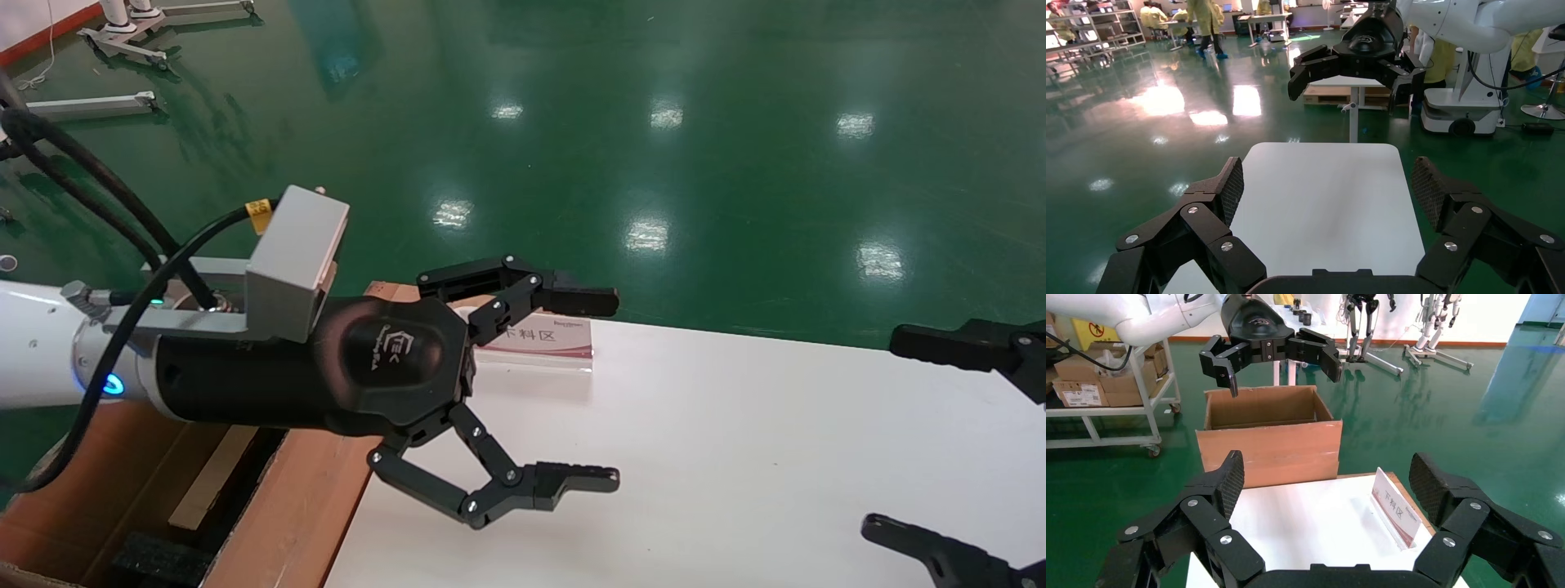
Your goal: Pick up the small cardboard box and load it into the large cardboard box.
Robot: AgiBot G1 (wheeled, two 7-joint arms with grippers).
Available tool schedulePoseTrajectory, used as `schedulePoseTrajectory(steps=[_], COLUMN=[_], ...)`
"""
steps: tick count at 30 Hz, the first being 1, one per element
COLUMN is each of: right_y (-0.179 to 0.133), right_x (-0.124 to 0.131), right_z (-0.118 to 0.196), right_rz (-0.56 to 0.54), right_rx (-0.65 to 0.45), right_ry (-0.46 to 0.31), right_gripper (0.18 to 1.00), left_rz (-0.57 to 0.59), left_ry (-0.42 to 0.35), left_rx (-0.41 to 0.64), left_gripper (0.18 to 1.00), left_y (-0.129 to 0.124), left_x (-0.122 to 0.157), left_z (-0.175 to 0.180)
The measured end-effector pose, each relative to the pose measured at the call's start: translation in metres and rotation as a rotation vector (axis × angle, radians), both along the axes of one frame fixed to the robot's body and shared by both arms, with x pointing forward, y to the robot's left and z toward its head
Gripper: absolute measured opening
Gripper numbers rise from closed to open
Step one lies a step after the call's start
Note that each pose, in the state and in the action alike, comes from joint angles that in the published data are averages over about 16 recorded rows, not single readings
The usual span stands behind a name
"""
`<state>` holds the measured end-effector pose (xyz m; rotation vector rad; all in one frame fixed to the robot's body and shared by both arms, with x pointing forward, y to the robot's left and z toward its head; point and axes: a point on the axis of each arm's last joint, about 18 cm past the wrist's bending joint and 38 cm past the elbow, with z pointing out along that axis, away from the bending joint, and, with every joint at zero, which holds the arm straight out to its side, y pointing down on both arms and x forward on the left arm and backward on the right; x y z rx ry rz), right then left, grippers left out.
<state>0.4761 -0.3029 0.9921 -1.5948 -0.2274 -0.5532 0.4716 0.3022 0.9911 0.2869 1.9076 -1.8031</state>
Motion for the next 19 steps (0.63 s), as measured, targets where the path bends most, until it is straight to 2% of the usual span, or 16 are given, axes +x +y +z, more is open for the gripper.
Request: schedulePoseTrajectory(steps=[19], right_y=[0.0000], right_x=[0.0000], right_z=[0.0000], right_rz=[0.000], right_rx=[0.000], right_ry=[0.000], right_gripper=[1.001], left_rz=[0.001], left_ry=[0.011], left_rx=[0.008], left_gripper=[1.000], left_y=[-0.0020], left_x=[0.0032], left_z=[0.0007])
